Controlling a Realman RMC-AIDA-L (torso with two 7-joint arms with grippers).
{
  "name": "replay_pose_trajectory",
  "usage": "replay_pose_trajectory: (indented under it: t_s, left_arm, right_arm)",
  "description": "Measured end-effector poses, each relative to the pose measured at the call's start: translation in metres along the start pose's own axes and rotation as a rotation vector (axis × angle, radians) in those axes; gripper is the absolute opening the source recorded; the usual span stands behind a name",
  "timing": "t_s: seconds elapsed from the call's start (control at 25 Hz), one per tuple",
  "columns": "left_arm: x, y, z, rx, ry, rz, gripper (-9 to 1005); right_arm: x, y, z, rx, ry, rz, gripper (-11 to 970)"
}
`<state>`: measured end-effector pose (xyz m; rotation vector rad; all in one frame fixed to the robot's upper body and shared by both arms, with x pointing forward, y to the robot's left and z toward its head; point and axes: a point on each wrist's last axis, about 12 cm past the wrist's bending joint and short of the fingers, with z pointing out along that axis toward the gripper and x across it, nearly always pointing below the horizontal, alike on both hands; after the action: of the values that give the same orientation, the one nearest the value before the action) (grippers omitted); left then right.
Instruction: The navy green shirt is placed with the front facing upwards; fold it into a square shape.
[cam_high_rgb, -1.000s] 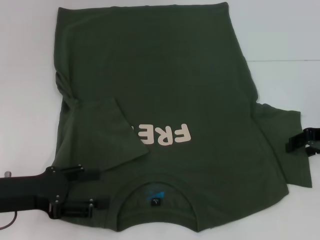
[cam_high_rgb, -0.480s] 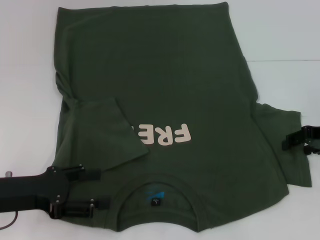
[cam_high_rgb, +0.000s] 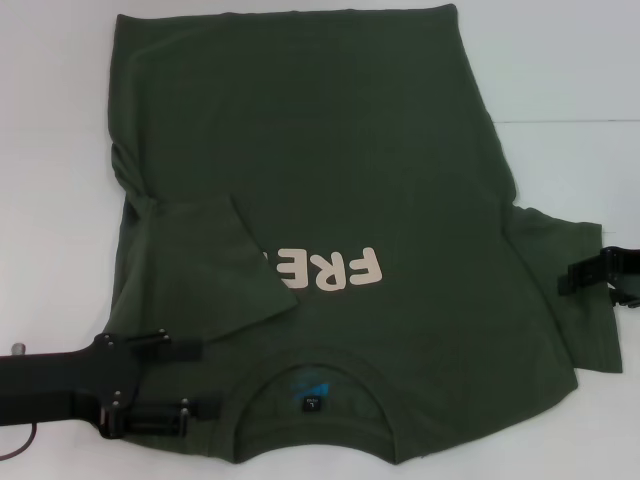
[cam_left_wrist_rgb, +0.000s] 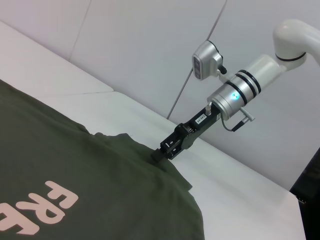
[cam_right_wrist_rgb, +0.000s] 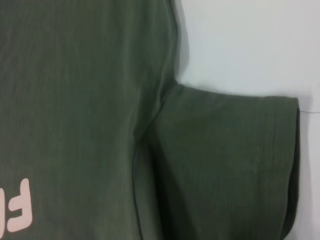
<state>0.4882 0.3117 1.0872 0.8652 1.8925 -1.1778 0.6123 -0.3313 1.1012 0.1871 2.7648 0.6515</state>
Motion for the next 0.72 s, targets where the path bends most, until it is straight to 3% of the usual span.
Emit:
replay_pose_trajectory:
  t_s: [0.72]
  left_arm:
    - [0.0007, 0.001, 0.0011, -0.003, -0.001, -0.005, 918]
  right_arm:
    - [0.0013, -0.0038, -0.0011, -0.067, -0.033, 0.046, 636]
